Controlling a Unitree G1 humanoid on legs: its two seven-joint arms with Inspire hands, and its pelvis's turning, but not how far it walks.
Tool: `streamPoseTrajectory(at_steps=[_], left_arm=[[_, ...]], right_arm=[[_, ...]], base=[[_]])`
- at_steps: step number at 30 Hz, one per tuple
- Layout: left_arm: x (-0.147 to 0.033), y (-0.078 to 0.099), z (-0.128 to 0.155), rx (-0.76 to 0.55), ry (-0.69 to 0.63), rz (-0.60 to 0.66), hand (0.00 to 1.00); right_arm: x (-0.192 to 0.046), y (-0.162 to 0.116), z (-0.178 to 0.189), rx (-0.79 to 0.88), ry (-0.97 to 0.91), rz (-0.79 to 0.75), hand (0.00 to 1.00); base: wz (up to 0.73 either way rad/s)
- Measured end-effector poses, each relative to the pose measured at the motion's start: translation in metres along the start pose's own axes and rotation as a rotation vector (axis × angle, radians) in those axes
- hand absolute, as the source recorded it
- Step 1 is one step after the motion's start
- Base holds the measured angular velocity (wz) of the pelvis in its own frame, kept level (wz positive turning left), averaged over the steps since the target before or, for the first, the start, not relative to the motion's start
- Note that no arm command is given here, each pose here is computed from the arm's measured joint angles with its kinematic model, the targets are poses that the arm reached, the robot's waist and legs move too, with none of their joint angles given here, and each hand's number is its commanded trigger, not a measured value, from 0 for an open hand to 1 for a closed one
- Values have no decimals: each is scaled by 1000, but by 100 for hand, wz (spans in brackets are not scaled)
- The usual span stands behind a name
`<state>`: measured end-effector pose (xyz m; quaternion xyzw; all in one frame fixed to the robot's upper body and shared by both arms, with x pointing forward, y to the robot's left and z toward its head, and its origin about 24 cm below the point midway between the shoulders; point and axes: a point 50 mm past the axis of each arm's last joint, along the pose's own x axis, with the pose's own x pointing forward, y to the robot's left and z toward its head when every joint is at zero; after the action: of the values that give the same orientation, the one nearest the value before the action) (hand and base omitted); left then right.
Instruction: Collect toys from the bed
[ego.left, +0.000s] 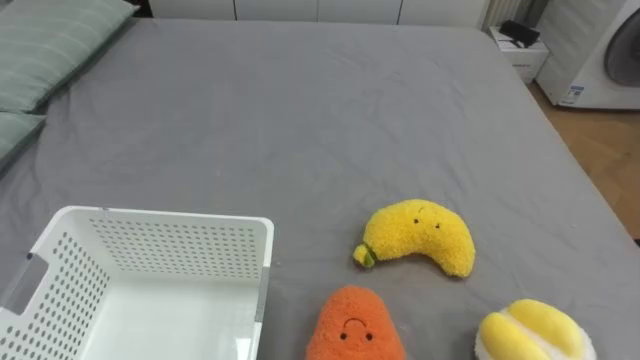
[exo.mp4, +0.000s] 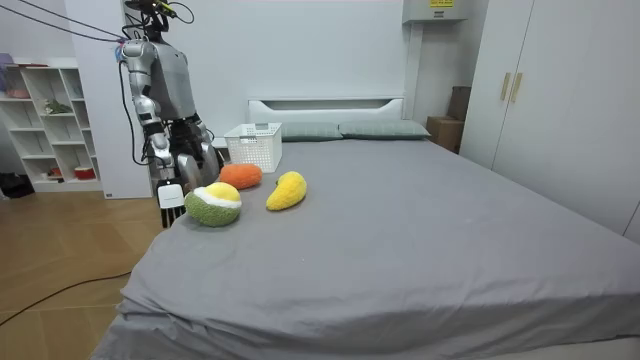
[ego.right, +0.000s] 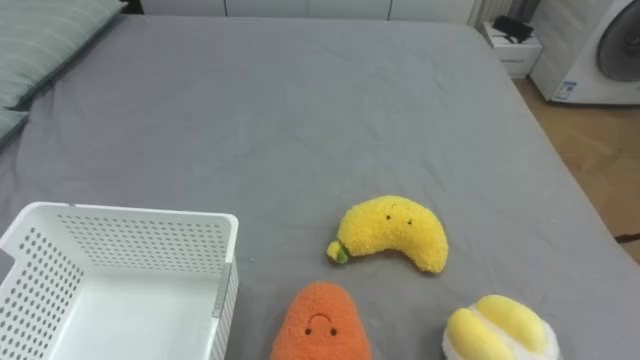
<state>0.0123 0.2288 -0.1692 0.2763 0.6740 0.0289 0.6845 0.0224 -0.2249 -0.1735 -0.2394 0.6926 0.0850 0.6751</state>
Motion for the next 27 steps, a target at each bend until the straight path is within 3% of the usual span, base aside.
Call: streamPoseTrajectory(at_steps=[15, 20, 27], left_arm=[[0, 1, -1, 26, 8, 8, 0], [0, 3, -3, 26, 19, 17, 0], [1, 7, -9, -26, 47, 28, 0]], right_arm=[[0, 2, -4, 93, 13, 3, 0], [0, 5, -18, 184, 62, 2, 0], [-1, 9, -39, 435, 133, -30, 0]], base=[[0], [0], [-2]])
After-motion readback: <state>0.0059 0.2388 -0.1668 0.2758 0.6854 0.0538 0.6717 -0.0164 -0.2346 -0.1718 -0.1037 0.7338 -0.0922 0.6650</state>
